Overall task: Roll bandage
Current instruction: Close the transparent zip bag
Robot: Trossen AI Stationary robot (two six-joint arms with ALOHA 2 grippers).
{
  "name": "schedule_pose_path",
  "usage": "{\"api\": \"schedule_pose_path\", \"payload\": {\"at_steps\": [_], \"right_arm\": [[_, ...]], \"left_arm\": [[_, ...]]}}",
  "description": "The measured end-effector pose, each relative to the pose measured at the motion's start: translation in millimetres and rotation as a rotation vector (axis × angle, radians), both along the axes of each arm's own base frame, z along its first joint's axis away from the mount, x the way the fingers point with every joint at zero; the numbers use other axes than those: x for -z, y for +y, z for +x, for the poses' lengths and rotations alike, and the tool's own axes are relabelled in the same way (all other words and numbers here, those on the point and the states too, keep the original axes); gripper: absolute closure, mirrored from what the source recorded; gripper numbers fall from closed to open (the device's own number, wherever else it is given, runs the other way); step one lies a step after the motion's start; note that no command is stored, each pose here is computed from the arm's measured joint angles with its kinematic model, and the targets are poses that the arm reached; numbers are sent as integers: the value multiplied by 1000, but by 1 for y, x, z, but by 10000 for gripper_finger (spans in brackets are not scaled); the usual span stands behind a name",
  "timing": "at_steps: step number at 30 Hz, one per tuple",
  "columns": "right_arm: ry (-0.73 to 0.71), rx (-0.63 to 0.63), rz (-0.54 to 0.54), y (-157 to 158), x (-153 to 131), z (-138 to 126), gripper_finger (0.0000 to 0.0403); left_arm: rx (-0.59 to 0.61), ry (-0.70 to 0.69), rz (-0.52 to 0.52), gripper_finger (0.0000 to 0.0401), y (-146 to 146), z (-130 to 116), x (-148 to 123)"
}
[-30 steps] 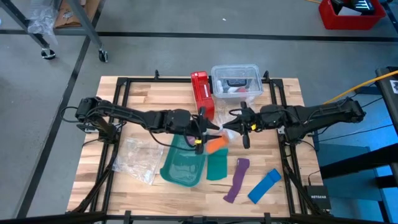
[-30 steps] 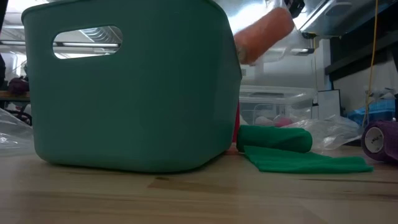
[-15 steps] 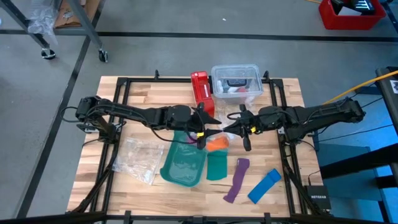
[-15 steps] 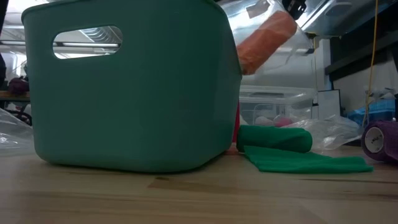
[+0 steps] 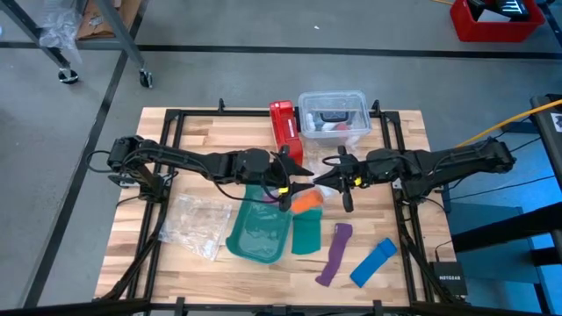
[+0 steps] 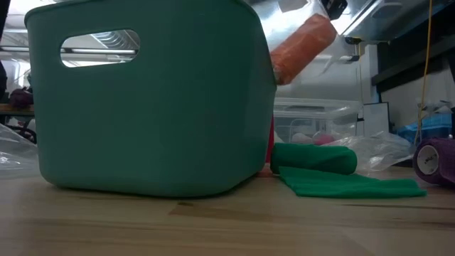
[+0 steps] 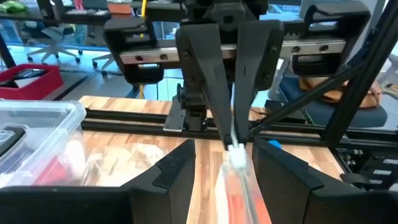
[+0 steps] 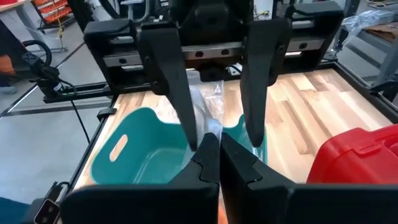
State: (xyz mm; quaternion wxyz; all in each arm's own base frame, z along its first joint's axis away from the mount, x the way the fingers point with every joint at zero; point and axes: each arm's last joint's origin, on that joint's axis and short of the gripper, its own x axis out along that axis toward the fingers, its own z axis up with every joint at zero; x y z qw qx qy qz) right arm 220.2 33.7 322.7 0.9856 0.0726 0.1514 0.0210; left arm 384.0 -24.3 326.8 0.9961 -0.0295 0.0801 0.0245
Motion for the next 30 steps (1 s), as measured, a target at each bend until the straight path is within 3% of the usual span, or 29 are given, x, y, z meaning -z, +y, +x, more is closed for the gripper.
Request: {"api": "schedule_pose_path", "payload": {"at_steps": [10, 23, 30], "right_arm": [[5, -13, 3, 2, 4, 8, 403], [18, -15, 2, 2, 5, 7, 403], [35, -15, -1, 1, 6, 6, 403]], "left_arm": [[0, 1, 0, 261, 0, 0, 0], [13, 70, 7, 390, -5, -2, 7], [22, 67, 9, 380, -9, -2, 7]]}}
